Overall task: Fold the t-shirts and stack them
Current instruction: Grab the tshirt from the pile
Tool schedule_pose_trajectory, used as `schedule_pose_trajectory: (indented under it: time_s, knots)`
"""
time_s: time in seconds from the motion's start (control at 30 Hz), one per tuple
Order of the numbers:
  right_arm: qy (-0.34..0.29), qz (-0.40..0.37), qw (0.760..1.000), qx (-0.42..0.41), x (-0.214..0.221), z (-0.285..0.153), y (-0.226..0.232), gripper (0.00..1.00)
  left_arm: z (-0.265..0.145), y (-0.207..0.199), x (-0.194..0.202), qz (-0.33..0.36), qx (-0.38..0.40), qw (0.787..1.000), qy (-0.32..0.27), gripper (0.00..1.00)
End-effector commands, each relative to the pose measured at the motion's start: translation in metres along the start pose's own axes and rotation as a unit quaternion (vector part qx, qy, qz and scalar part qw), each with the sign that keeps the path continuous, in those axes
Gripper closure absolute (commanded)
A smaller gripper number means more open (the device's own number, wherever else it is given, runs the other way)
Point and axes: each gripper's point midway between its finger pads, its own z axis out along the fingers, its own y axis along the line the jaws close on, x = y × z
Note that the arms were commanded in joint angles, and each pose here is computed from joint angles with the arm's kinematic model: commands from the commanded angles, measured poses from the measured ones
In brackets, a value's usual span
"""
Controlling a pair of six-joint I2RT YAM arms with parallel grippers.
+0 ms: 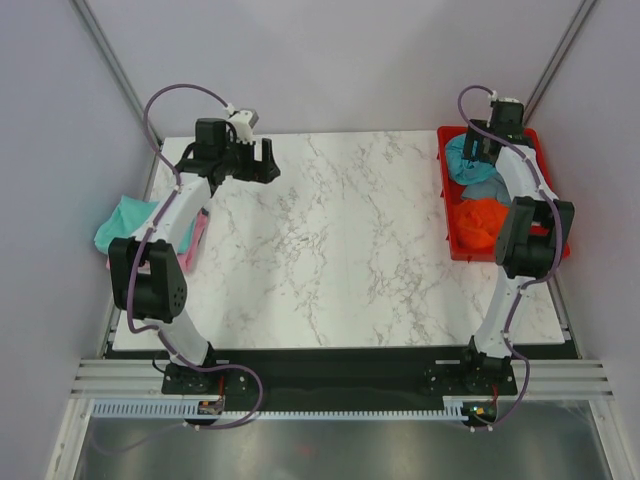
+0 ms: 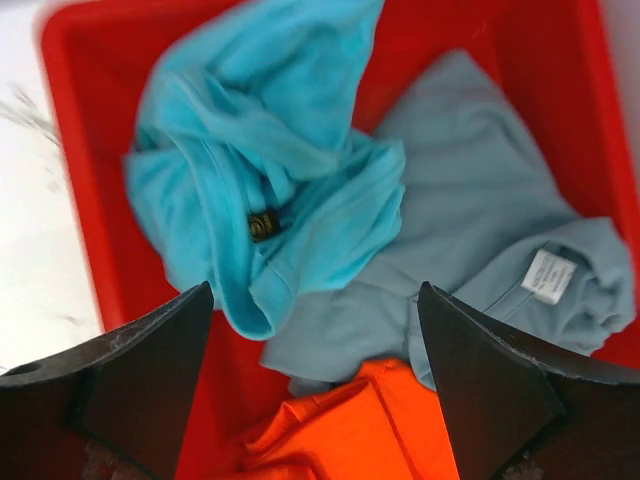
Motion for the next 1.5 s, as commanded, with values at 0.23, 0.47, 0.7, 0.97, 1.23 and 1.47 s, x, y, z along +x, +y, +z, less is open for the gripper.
schedule_pose_trajectory:
  time_s: [0.23,0.47,0.7,0.97,1.23,1.47]
  knots:
    - [0.079,0.006,0.997,0.002,0.048,-0.02,-0.012,0.08,-0.014,-0.024,0.021,0.007,0.058,0.998,0.026,0.1]
    - [0.152,0.021,0.988,-0.008,0.105,-0.066,-0.022,0.1,-0.01,-0.021,0.014,-0.005,0.054,0.998,0.023,0.1]
    - [0.199,0.012,0.979,-0.049,0.146,-0.053,-0.006,0.11,-0.002,-0.015,0.011,-0.002,0.044,0.999,0.024,0.1]
    - [0.185,0.005,0.981,-0.058,0.13,-0.023,-0.001,0.61,-0.003,-0.012,0.018,-0.004,0.035,0.999,0.032,0.11]
    - [0.048,0.024,0.997,-0.047,0.014,-0.056,-0.01,1.0,-0.009,-0.004,0.025,0.011,0.009,0.999,0.034,0.15]
    - [-0.187,0.018,0.976,-0.109,-0.154,-0.18,-0.004,1.0,-0.038,0.02,-0.018,0.045,-0.085,0.995,-0.015,0.01]
